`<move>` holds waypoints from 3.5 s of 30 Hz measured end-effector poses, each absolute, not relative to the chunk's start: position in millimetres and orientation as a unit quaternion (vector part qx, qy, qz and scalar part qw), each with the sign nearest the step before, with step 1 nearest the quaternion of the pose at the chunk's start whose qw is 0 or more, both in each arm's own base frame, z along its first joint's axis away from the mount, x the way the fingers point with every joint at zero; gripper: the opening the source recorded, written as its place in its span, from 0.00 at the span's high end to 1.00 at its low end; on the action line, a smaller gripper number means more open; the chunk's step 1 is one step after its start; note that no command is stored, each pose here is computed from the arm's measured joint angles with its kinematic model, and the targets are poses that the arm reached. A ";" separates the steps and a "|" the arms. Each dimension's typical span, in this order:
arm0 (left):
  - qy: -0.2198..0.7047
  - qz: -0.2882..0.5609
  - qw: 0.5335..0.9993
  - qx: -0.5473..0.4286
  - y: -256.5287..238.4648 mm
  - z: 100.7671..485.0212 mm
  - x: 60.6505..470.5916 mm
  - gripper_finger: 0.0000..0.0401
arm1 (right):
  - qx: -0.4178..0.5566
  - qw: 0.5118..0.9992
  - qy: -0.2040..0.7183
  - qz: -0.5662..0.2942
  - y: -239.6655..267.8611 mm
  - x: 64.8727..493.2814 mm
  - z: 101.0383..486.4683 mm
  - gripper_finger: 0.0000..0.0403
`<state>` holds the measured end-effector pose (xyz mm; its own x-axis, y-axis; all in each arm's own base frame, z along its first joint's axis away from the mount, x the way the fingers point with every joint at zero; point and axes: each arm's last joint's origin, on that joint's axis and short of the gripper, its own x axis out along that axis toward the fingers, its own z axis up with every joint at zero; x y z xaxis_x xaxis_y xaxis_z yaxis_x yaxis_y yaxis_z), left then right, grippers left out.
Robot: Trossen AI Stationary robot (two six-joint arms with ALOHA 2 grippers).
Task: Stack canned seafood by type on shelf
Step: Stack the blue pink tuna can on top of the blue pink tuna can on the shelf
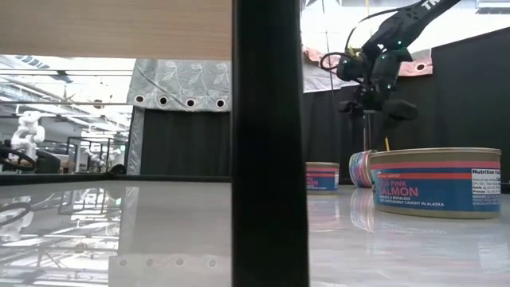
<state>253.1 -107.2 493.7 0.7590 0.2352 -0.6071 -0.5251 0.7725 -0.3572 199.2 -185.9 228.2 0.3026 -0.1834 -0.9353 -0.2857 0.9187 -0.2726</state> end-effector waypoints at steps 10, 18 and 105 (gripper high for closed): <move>0.277 0.210 0.902 -0.257 -107.2 493.6 253.0 0.70 | -0.247 0.752 0.610 0.042 -193.5 204.3 218.5 0.22; 0.278 0.207 0.904 -0.251 -107.2 493.7 253.1 0.70 | -0.238 0.745 0.621 0.053 -200.6 211.7 200.9 0.22; 0.356 0.060 0.908 -0.214 -105.2 506.4 219.5 0.70 | 0.614 0.775 0.101 0.108 149.4 393.4 363.1 0.52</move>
<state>219.5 -105.2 506.4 0.7391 -0.0440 -0.6722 -0.2609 0.9013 -0.3458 393.4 149.4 363.1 0.9566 0.2903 -0.0238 -0.0435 0.2230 0.9739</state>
